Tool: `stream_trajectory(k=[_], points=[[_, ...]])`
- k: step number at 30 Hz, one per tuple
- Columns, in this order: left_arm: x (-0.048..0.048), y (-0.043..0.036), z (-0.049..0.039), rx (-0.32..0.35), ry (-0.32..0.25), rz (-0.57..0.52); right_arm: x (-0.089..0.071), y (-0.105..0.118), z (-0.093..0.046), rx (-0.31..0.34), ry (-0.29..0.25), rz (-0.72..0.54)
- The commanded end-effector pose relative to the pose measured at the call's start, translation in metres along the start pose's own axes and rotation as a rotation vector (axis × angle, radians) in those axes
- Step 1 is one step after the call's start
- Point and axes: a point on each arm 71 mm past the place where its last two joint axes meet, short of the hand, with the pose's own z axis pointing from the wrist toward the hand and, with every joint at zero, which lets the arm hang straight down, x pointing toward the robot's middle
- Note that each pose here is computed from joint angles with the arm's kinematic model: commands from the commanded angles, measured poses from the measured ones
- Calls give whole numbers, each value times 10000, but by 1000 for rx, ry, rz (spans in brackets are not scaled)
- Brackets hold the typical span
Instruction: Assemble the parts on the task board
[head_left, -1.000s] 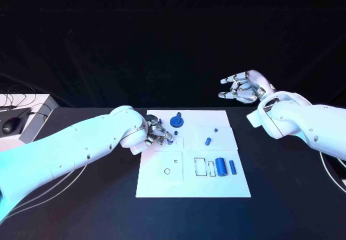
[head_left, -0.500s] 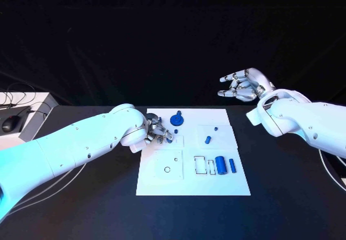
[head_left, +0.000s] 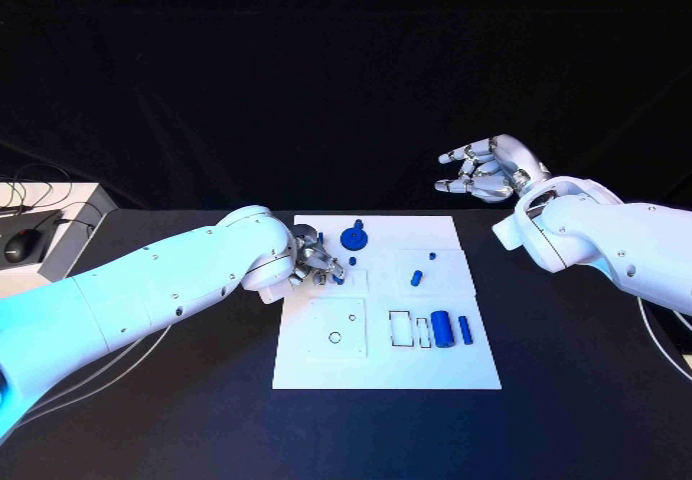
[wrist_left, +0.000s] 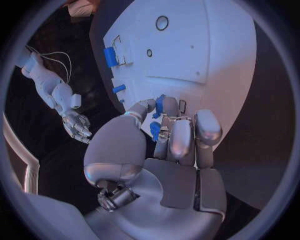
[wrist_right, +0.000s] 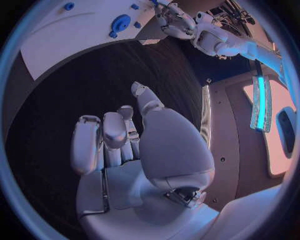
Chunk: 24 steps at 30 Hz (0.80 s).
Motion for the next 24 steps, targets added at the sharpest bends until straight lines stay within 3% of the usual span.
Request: stream_trajectory(k=[1, 24], points=[[5, -25, -4, 3, -2, 32, 15, 18, 5, -15, 17, 3], [127, -55, -25, 18, -2, 104, 31, 21, 7, -16, 31, 7]])
